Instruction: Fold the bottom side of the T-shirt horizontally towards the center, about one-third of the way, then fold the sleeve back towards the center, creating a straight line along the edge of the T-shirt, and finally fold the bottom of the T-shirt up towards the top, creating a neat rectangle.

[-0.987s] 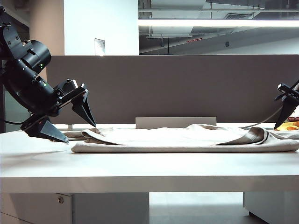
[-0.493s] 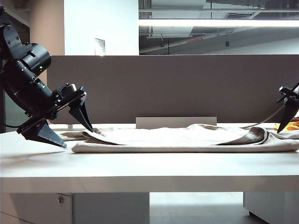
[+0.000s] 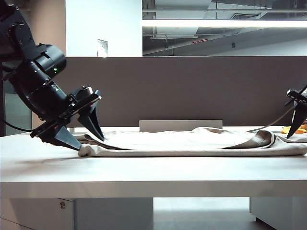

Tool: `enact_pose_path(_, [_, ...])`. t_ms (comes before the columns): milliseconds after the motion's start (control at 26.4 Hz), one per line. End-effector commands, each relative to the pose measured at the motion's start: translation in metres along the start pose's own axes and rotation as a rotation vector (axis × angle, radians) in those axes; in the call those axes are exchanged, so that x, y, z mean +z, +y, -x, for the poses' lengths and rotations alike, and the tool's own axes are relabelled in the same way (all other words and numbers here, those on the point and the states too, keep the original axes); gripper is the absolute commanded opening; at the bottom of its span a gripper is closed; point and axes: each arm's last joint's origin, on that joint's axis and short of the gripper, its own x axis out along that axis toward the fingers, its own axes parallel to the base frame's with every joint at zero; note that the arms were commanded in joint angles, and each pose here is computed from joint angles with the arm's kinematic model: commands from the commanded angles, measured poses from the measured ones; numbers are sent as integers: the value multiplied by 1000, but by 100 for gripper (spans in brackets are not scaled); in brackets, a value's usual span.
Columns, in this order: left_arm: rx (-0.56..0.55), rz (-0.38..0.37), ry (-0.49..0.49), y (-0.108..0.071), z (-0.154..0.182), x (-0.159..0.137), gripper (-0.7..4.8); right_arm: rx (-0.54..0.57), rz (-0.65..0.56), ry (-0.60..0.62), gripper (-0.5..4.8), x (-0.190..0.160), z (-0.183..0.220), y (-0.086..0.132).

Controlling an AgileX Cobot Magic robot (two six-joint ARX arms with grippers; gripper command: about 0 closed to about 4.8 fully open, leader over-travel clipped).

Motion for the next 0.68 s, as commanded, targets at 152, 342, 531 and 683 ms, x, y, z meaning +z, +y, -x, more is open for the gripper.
enact_pose_path(152, [29, -11, -15, 0, 2, 2, 298, -3, 3, 5, 291, 0, 1, 1])
enact_pose_path(342, [37, -11, -15, 0, 2, 2, 244, -4, 0, 12, 283, 0, 1, 1])
enact_pose_path(531, [57, -12, -19, 1, 2, 2, 204, -8, -2, 20, 215, -1, 1, 0])
enact_pose_path(683, [75, -39, -20, 2, 2, 2, 126, -9, -2, 20, 192, -1, 1, 0])
